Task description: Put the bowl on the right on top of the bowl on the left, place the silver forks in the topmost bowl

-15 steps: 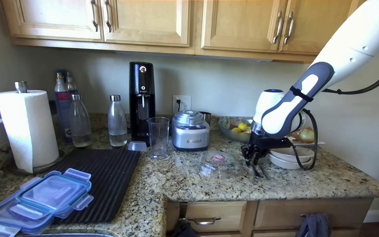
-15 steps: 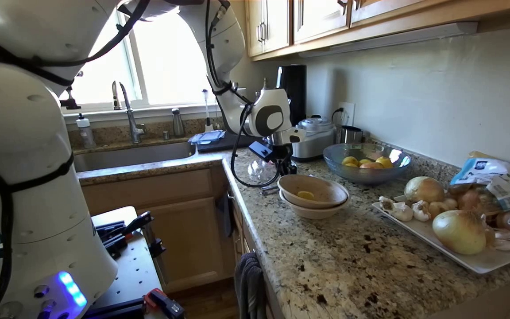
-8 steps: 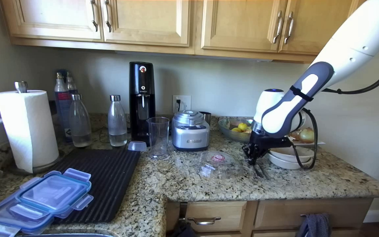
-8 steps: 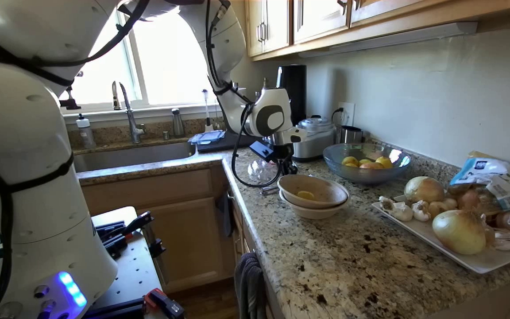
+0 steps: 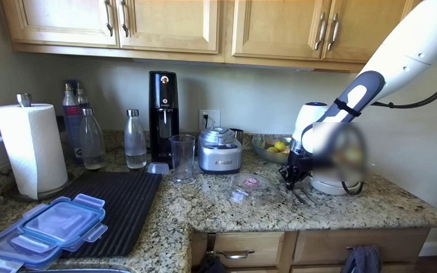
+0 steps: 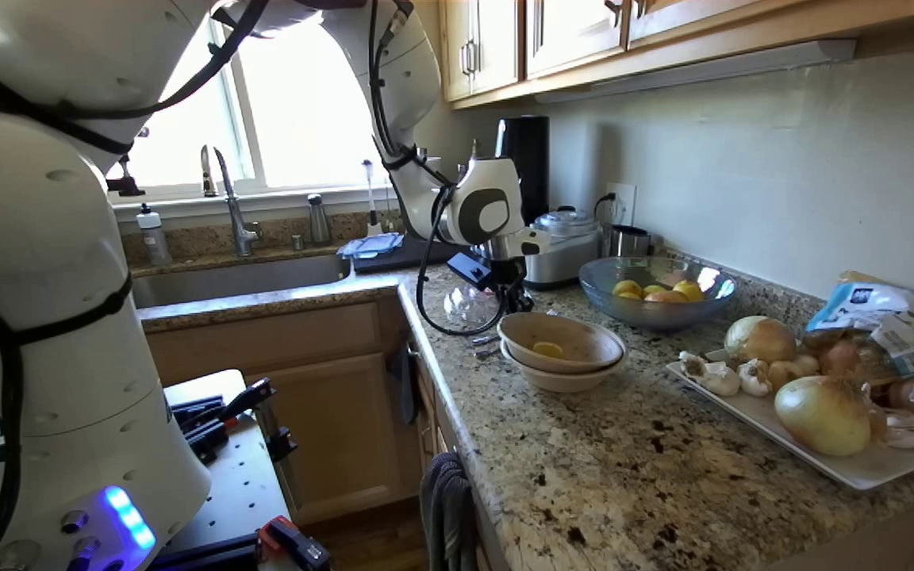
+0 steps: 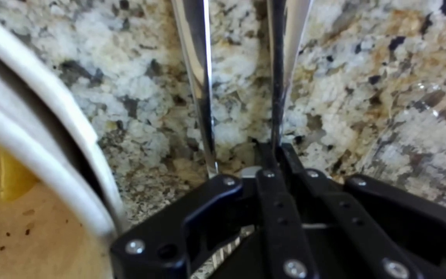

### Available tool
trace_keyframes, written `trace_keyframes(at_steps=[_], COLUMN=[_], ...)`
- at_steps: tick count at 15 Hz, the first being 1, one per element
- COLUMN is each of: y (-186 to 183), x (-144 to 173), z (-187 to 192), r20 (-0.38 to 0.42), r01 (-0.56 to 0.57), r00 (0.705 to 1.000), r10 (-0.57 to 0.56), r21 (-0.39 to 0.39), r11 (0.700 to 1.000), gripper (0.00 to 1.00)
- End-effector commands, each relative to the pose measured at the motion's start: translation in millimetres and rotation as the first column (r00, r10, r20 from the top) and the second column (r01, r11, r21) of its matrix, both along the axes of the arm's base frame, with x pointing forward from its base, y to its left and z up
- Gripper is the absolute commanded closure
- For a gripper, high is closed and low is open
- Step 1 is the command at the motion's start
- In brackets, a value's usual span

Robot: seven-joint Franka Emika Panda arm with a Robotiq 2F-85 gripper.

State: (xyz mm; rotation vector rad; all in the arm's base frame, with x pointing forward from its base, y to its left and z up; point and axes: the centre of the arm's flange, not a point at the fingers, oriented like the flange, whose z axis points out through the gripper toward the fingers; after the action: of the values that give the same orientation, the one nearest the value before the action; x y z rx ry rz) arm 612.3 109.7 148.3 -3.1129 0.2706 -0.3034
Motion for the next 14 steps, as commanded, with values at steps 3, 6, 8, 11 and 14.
trace_keyframes(at_steps=[3, 6, 8, 11, 14], y=[20.2, 33.5, 40.6, 45.2, 41.7], x=[-34.1, -48.3, -56.3, -63.7, -66.7], z=[38.9, 68.1, 88.8, 116.3, 143.0], r20=[0.097, 0.137, 0.141, 0.140, 0.110], r01=[-0.055, -0.079, -0.092, -0.106, -0.107], r00=[0.994, 0.988, 0.986, 0.985, 0.988], r10=[0.051, 0.075, 0.087, 0.102, 0.105], r21=[0.030, 0.028, 0.028, 0.018, 0.008], r11=[0.998, 0.996, 0.995, 0.994, 0.994], gripper=[0.93, 0.93, 0.93, 0.93, 0.93])
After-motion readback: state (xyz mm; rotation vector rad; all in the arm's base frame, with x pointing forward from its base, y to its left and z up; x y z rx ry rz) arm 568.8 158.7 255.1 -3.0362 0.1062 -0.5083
